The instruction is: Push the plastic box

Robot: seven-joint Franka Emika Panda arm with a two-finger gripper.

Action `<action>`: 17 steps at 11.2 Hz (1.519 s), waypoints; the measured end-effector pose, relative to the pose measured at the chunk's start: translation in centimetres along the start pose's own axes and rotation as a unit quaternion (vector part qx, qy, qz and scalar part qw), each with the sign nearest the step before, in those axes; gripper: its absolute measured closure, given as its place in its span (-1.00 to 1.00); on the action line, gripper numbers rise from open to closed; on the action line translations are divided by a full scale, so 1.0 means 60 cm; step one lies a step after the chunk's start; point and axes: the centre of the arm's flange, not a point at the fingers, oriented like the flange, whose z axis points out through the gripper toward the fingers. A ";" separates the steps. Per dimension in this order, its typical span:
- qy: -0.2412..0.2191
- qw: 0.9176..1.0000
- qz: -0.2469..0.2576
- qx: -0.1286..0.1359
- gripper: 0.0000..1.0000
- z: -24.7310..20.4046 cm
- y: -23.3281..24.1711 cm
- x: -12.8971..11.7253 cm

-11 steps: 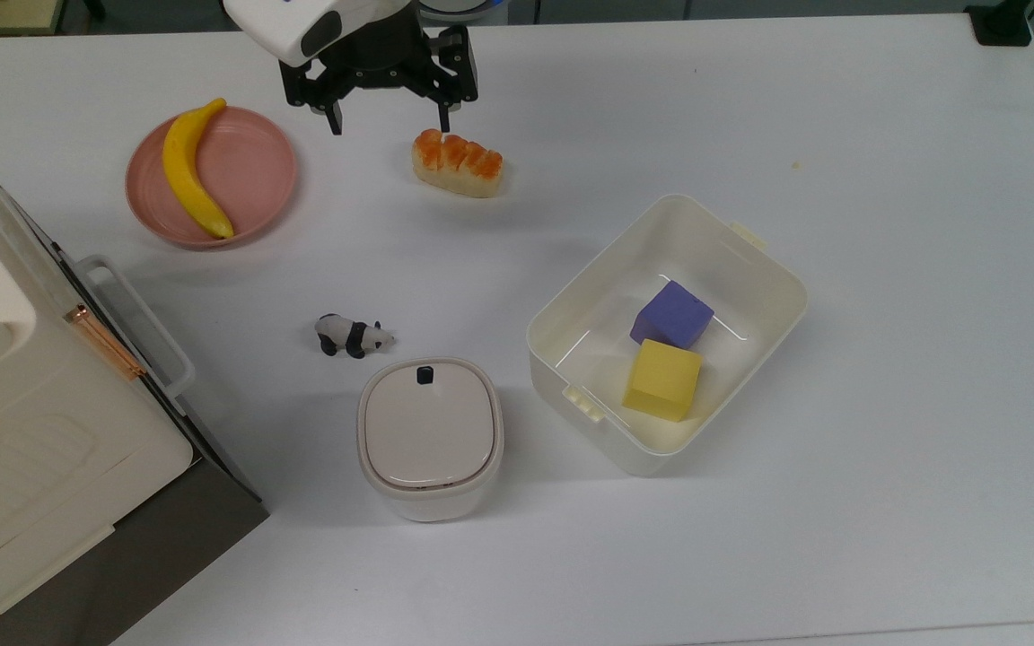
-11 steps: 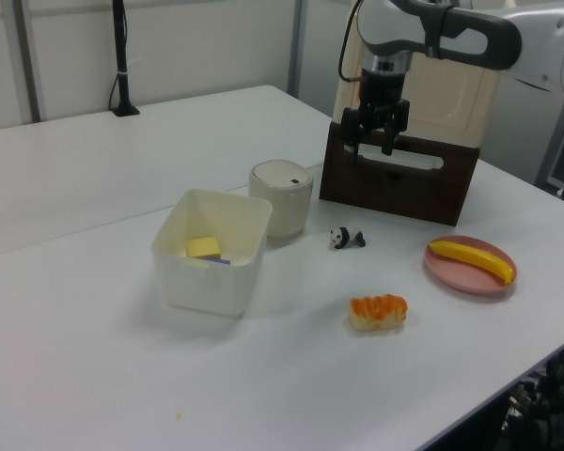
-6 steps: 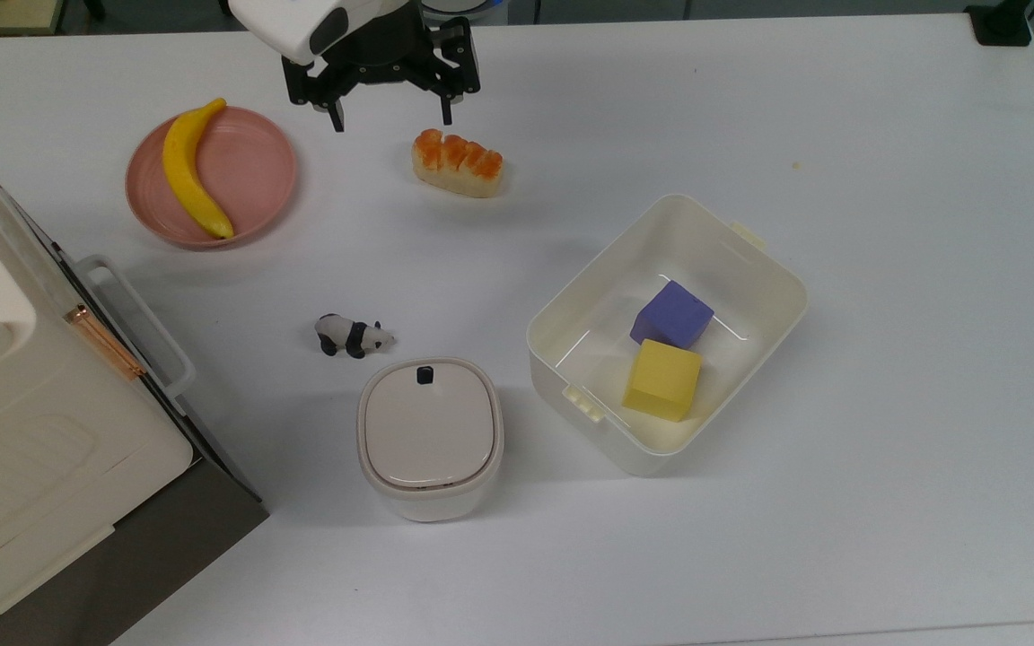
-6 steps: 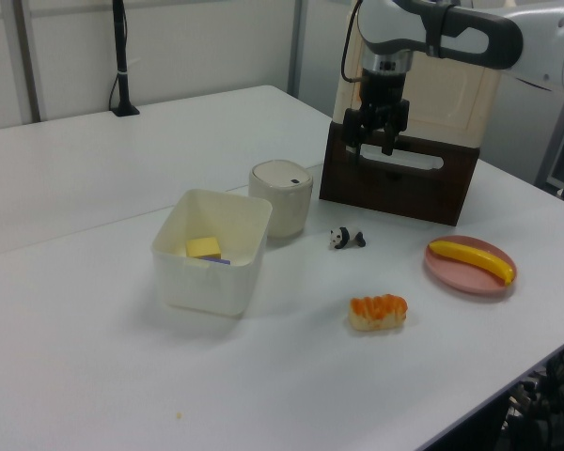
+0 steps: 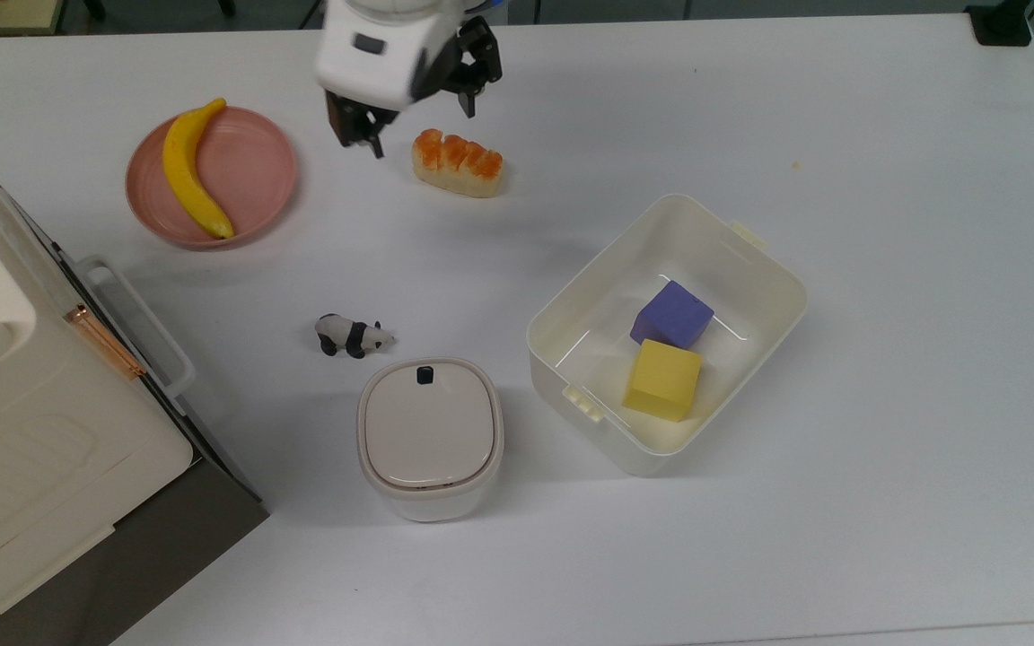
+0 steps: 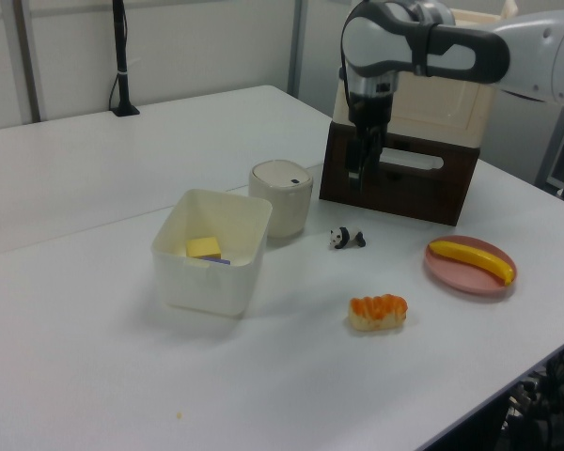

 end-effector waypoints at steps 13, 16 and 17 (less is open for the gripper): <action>0.004 0.979 -0.187 -0.086 -1.00 0.205 -0.157 0.228; 0.033 0.972 -0.210 -0.103 -1.00 0.222 -0.195 0.263; 0.034 0.970 -0.216 -0.105 -1.00 0.225 -0.207 0.268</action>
